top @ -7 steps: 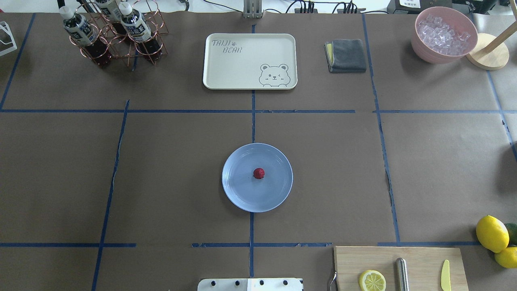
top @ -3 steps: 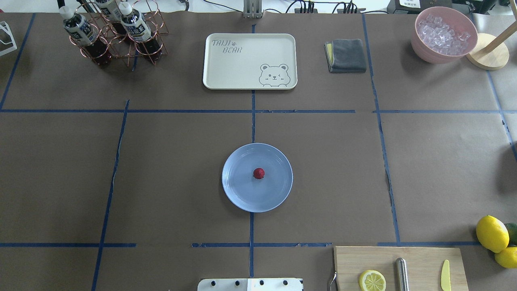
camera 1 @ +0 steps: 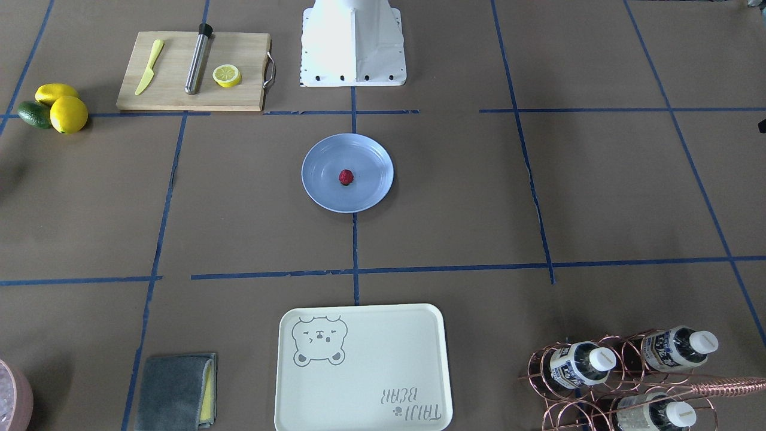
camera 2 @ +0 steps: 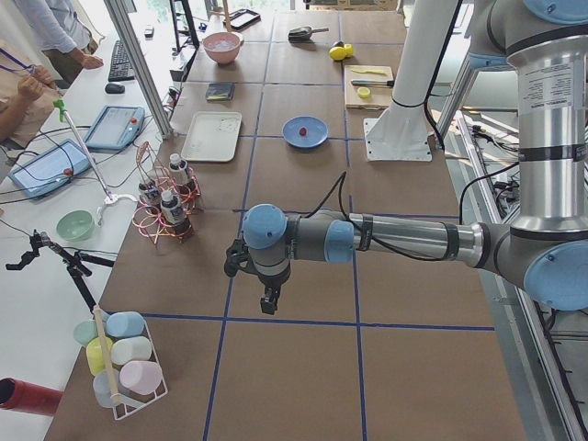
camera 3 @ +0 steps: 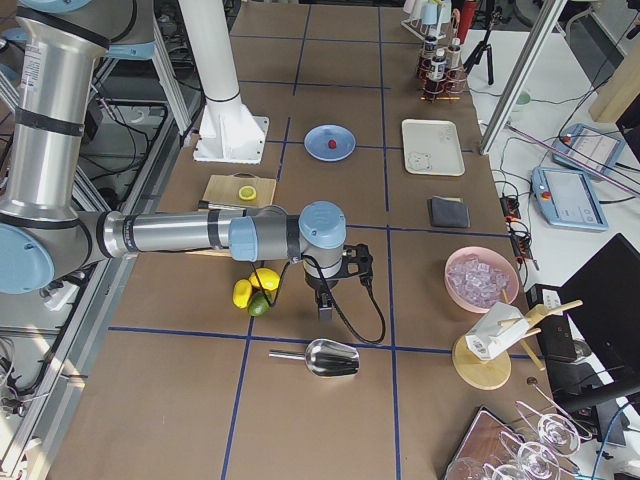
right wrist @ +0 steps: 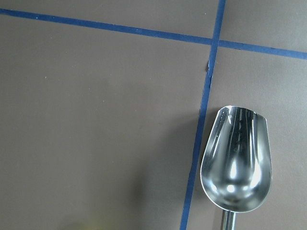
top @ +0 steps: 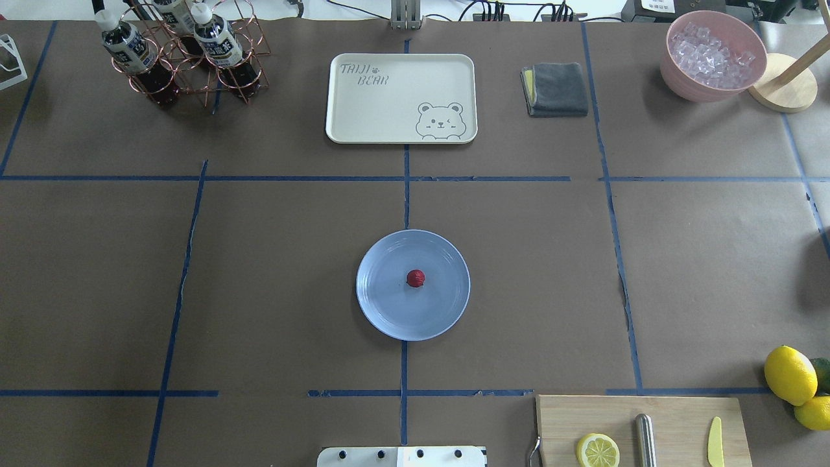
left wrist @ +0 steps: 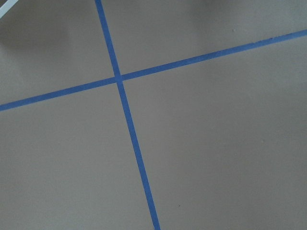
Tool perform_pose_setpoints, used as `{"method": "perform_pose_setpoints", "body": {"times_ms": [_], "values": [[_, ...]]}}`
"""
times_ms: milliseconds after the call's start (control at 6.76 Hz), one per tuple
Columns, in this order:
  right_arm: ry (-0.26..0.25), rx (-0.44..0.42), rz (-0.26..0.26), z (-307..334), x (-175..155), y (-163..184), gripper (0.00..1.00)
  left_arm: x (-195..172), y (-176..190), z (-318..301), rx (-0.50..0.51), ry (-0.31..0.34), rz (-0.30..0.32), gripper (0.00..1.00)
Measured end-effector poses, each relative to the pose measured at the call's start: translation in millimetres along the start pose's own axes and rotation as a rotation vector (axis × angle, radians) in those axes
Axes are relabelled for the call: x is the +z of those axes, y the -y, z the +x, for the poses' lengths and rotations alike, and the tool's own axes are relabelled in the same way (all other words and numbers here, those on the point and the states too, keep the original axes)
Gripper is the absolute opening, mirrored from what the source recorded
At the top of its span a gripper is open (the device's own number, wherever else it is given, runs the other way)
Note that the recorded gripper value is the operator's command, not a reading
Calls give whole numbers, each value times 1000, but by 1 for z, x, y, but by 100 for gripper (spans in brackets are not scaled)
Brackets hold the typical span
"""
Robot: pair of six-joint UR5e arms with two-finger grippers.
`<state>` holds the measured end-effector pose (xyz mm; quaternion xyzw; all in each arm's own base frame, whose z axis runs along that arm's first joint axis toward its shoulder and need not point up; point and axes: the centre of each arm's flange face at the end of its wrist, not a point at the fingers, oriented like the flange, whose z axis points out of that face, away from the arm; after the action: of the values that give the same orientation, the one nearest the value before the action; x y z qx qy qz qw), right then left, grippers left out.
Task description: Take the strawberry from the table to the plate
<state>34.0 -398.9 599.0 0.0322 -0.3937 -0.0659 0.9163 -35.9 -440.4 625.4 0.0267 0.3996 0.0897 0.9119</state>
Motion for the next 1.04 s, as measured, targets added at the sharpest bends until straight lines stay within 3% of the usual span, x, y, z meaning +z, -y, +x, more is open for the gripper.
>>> {"method": "perform_pose_setpoints", "body": {"times_ms": [1035], "values": [[-6, 6, -8, 9, 8, 9, 100, -5, 6, 4, 7, 1, 12, 100]]}}
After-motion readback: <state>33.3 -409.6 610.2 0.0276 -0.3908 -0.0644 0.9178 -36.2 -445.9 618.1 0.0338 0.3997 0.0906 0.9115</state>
